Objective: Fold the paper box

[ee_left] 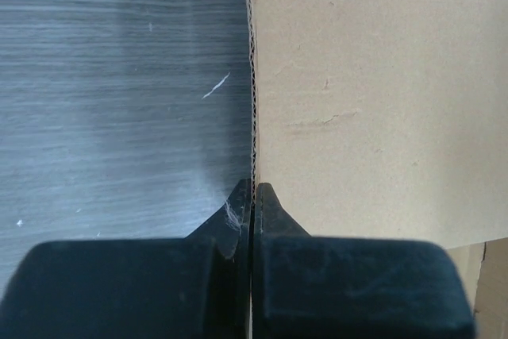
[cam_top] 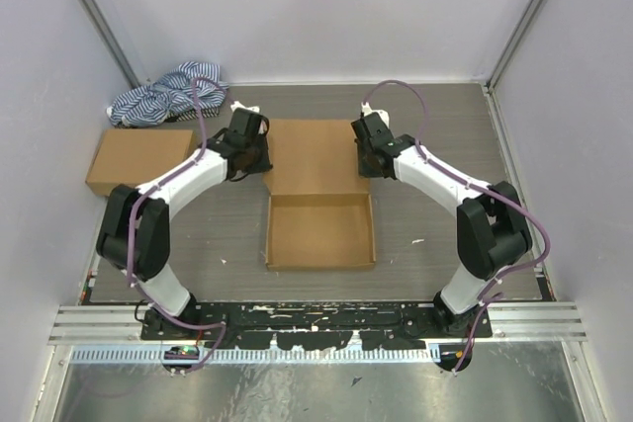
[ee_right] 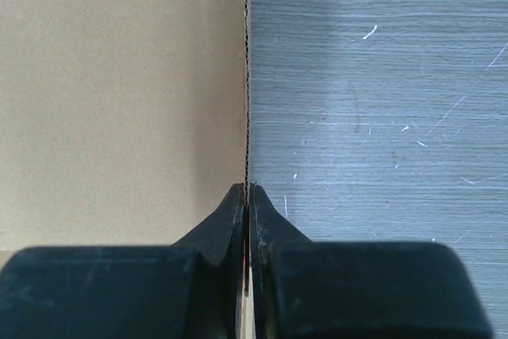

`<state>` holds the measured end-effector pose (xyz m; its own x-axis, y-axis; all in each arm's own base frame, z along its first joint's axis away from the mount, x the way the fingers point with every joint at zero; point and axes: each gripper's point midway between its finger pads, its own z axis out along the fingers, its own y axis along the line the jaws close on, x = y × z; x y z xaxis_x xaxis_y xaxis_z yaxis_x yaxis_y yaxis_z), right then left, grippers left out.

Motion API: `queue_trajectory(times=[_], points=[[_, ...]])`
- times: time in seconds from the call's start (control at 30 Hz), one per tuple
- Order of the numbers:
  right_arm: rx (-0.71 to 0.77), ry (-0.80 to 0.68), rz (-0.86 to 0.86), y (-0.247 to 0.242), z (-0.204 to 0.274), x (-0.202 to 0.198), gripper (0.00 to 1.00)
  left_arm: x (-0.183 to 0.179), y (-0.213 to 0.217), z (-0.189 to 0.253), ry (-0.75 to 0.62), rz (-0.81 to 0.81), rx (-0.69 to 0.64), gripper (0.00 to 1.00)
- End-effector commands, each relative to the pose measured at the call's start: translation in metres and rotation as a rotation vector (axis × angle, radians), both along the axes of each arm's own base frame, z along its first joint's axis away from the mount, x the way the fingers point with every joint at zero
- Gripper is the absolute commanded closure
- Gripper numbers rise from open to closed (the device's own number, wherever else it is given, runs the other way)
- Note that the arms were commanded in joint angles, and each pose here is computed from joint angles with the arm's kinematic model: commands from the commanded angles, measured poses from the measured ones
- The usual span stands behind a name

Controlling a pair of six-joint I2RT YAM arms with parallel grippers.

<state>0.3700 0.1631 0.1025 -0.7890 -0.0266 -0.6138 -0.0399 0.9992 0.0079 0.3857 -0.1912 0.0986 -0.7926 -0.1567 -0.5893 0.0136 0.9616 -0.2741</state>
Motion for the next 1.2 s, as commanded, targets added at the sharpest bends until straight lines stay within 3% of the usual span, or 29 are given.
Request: queue_trajectory(times=[0.0, 0.1, 0.27, 0.37, 0.73, 1.17], points=[[-0.005, -0.086, -0.026, -0.008, 0.026, -0.001, 0.91, -0.007, 0.017, 0.031, -0.151, 0.017, 0.086, 1.0], [0.013, -0.103, -0.012, -0.008, 0.038, -0.006, 0.84, -0.015, 0.02, 0.045, -0.259, 0.004, 0.097, 1.0], [0.006, -0.114, 0.026, -0.01, 0.059, -0.011, 0.6, -0.033, 0.024, 0.064, -0.451, -0.02, 0.043, 1.0], [-0.004, -0.114, 0.026, -0.012, 0.069, -0.012, 0.52, -0.044, 0.025, 0.081, -0.571, -0.054, 0.004, 1.0], [0.094, -0.147, 0.157, 0.005, 0.106, -0.022, 0.5, -0.083, 0.021, 0.113, -0.86, -0.194, -0.112, 1.0], [0.147, -0.167, 0.234, 0.023, 0.131, -0.014, 0.59, -0.1, 0.028, 0.127, -0.95, -0.195, -0.15, 1.0]])
